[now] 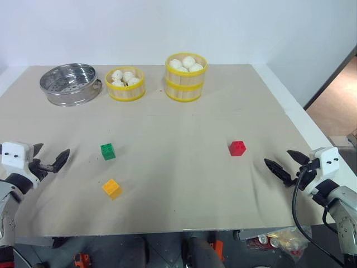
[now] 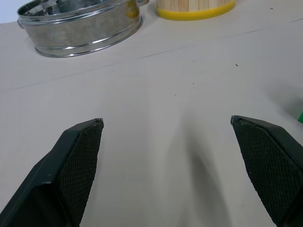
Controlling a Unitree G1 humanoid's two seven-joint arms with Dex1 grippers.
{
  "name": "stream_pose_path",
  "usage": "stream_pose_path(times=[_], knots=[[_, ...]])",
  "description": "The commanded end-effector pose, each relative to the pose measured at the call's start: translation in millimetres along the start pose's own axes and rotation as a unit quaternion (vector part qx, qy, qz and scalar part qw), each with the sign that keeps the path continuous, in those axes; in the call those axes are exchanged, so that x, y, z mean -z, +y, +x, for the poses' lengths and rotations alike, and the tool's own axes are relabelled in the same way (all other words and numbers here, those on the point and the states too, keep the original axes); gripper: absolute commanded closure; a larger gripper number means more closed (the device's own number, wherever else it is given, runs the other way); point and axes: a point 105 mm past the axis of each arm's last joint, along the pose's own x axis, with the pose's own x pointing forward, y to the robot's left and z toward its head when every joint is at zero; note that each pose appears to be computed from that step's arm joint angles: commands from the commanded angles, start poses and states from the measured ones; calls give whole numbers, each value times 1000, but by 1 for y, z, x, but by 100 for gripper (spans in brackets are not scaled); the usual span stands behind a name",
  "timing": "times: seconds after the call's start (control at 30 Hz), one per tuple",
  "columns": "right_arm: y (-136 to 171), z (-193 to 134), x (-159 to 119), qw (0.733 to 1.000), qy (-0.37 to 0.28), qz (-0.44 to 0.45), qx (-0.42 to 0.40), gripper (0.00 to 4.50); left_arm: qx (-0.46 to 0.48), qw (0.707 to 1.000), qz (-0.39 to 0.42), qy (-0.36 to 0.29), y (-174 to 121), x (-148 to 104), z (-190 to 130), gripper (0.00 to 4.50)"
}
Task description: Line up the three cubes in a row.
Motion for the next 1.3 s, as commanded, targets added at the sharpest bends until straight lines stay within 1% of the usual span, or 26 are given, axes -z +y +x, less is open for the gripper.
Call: stream_pose_path(times=[0.03,0.13,0.47,0.53,0.57,0.6,0.67,0.7,0.73,0.83,0.9,0.97,1.0,1.1,1.2,1.3], knots=[[-10,2,-16,1000,-24,-17,7,0,-18,999,23,-34,9,-18,-5,2],[-7,10,-20,999,-27,-24,-4,0,-15,999,17,-47,8,-20,-8,2],[-3,11,-23,999,-25,-25,-8,0,-30,998,-4,-53,13,-15,-11,2],[-2,10,-27,999,-27,-30,-14,0,-15,998,2,-67,9,-25,-10,2],[-1,10,-33,999,-32,-34,-15,0,22,997,14,-76,-2,-37,-8,2],[0,10,-43,998,-42,-39,-20,0,77,992,39,-90,-20,-58,-4,2],[11,14,-65,996,-65,-49,-42,0,166,976,46,-136,-54,-102,3,2],[21,18,-72,994,-70,-54,-62,0,214,965,54,-141,-73,-113,5,2],[29,22,-76,992,-74,-59,-79,0,254,955,61,-140,-90,-118,5,2],[46,35,-81,990,-80,-56,-100,0,338,930,70,-127,-127,-117,5,2],[56,44,-78,990,-74,-56,-110,0,388,910,81,-120,-154,-114,7,2],[62,50,-75,989,-68,-59,-113,0,417,897,94,-115,-170,-111,8,2],[62,53,-72,991,-65,-62,-101,0,441,886,86,-113,-182,-106,8,2],[60,59,-63,994,-63,-60,-62,0,537,835,83,-85,-222,-78,-1,2],[60,63,-61,995,-70,-51,-39,0,581,805,87,-79,-240,-65,-3,2],[63,67,-58,997,-70,-39,-21,0,599,793,71,-80,-250,-65,2,2]])
